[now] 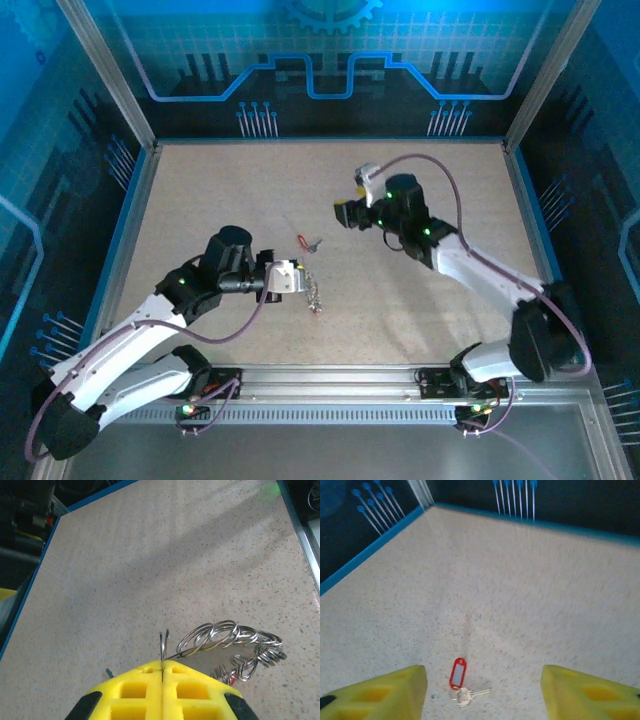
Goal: Put the keys on the keyring
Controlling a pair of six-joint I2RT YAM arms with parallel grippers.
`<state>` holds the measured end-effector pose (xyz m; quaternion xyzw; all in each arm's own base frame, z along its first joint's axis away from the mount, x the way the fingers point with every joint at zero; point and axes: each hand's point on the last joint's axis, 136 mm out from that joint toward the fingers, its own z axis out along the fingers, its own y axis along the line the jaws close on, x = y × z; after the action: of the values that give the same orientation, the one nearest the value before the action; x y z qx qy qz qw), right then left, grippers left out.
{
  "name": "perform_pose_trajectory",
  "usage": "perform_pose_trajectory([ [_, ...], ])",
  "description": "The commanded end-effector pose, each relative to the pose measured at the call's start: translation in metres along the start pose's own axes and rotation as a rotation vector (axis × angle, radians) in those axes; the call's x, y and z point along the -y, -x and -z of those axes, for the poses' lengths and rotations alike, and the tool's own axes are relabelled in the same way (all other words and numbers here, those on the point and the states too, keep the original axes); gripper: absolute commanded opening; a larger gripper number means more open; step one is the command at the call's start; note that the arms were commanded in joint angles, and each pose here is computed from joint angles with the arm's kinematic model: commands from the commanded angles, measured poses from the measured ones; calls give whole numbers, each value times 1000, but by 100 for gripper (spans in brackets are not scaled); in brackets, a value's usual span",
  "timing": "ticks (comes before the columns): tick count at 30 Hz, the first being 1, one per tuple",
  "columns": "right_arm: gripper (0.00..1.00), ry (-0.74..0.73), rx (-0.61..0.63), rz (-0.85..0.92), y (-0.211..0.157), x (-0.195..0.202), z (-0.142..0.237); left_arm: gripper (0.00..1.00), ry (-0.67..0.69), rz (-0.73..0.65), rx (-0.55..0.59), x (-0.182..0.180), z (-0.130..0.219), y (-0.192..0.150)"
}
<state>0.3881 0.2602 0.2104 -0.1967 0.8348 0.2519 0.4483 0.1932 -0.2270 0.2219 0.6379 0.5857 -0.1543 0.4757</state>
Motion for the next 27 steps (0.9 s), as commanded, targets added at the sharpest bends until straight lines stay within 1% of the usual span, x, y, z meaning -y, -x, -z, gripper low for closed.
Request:
perform_pose_trajectory([
  [1,56,57,-255,-182,-61,-8,-32,0,-7,51,19,7,18,0],
  [4,48,71,-345,-199,-83,-10,-63,0,10,93,41,10,30,-2],
  [7,42,95,-427,-195,-102,-19,-84,0,48,123,47,8,41,-6],
  [12,41,93,-532,-24,-128,-36,-107,0,107,180,47,2,48,-17],
  [16,40,135,-589,-9,-142,-40,-118,0,98,198,63,1,46,-17],
  [19,35,158,-634,-5,-149,-46,-123,0,105,202,74,-2,43,-19],
  [25,37,74,-665,109,-158,-50,-124,0,107,215,78,-3,41,-21],
  [27,39,61,-667,127,-161,-50,-125,0,109,215,74,-4,42,-20],
])
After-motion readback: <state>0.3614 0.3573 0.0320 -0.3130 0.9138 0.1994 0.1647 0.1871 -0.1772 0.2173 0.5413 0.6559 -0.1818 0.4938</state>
